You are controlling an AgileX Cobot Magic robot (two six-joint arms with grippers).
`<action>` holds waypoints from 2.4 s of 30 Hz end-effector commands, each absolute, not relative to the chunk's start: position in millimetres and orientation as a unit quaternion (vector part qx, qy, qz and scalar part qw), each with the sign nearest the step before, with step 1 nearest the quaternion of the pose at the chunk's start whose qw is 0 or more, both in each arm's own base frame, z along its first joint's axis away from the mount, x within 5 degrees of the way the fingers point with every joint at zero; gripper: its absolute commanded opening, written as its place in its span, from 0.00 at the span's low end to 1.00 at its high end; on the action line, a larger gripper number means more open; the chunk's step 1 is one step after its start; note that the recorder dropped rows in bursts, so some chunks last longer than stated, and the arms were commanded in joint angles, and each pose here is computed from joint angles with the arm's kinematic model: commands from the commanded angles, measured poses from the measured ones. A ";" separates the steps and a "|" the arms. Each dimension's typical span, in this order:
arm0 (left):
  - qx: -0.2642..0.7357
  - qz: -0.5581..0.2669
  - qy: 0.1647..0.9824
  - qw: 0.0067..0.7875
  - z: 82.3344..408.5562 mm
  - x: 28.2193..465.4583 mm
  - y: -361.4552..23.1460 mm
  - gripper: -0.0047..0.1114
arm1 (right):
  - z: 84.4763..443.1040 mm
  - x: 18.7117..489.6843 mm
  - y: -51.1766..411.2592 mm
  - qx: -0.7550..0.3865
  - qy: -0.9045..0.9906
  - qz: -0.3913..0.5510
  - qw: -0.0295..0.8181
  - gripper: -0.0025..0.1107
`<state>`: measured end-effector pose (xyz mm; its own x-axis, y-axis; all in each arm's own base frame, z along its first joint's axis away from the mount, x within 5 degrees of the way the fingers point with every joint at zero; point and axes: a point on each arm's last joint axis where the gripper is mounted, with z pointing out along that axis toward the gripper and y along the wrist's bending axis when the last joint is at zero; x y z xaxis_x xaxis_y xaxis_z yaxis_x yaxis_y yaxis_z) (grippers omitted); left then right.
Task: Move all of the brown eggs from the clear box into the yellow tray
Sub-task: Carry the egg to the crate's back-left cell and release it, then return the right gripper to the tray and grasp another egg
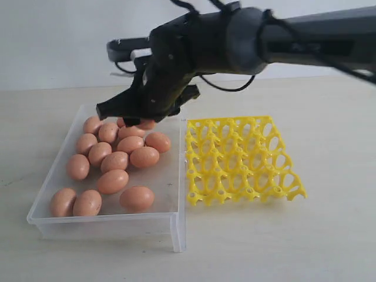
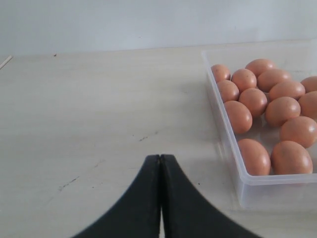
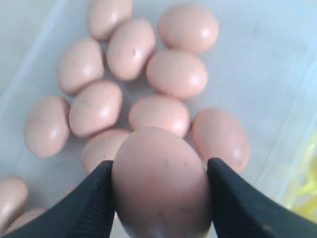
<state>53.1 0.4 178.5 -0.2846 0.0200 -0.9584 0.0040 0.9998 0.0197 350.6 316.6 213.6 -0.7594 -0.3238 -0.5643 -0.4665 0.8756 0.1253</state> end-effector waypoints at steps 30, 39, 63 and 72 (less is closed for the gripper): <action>0.008 0.004 0.797 0.604 180.7 53.1 0.0 0.04 | 136.5 378.7 193.9 -0.236 0.832 0.155 0.478 0.02; 0.008 0.004 0.797 0.604 180.7 53.1 0.0 0.04 | 125.3 385.2 196.9 -0.235 0.837 0.154 0.469 0.16; 0.008 0.004 0.797 0.604 180.7 53.1 0.0 0.04 | 232.9 358.6 198.5 -0.232 0.870 0.073 0.428 0.32; 0.008 0.004 0.797 0.604 180.7 53.1 0.0 0.04 | 253.9 322.6 277.0 -0.261 0.932 0.147 0.202 0.26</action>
